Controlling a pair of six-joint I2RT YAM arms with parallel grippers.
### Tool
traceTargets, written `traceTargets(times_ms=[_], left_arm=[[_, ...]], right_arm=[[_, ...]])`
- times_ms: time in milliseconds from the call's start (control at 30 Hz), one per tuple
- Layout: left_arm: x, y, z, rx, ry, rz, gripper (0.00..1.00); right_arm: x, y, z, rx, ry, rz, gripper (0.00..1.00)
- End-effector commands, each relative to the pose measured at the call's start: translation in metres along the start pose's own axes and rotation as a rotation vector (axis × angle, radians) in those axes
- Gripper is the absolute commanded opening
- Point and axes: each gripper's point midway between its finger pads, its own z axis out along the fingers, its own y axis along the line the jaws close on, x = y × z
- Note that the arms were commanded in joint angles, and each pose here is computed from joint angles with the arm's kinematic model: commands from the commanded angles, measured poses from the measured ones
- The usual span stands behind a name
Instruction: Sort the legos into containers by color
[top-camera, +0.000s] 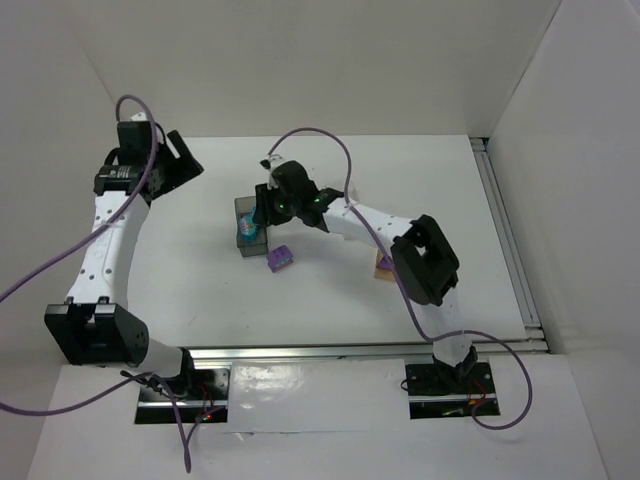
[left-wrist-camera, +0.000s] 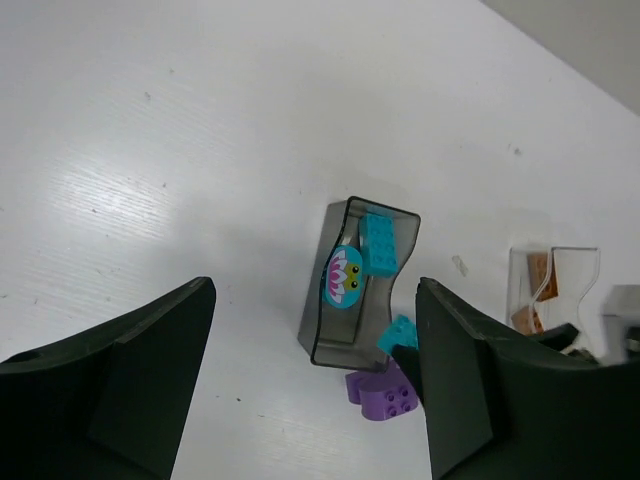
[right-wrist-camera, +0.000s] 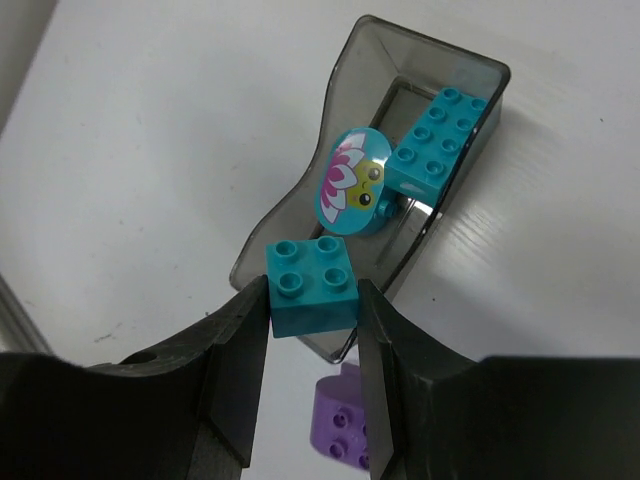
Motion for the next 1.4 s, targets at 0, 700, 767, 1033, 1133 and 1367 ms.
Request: traceTargets(times_ms=[0, 700, 767, 1033, 1133, 1367], left_arm=[[0.002, 0.017, -0.011, -0.053, -0.002, -0.061, 0.87], [0.034, 0.01, -0.002, 0.06, 0.098, 0.006, 0.84], [0.035, 0.01, 0.0, 0.06, 0.099, 0.006, 0.84], [0.035, 0.011, -0.005, 0.065, 0.089, 0.03, 0.84], [0.036, 0.01, -0.005, 0.074, 0.093, 0.039, 0.84], [0.035, 0.006, -0.004, 0.093, 0.102, 0.038, 0.84]], right_arm=[[-0.007, 0.008, 0.012, 0.015, 0.0, -0.078, 0.36], [0.047, -0.013, -0.054, 0.039, 0.08, -0.256, 0.97], [0.042, -0.001, -0.048, -0.036, 0.06, -0.304, 0.99], [0.06, 0.017, -0.007, -0.257, 0.133, -0.312, 1.0], [0.083, 0.018, -0.009, -0.305, 0.179, -0.29, 0.98], [0.091, 0.029, -0.049, -0.316, 0.151, -0.261, 0.92]])
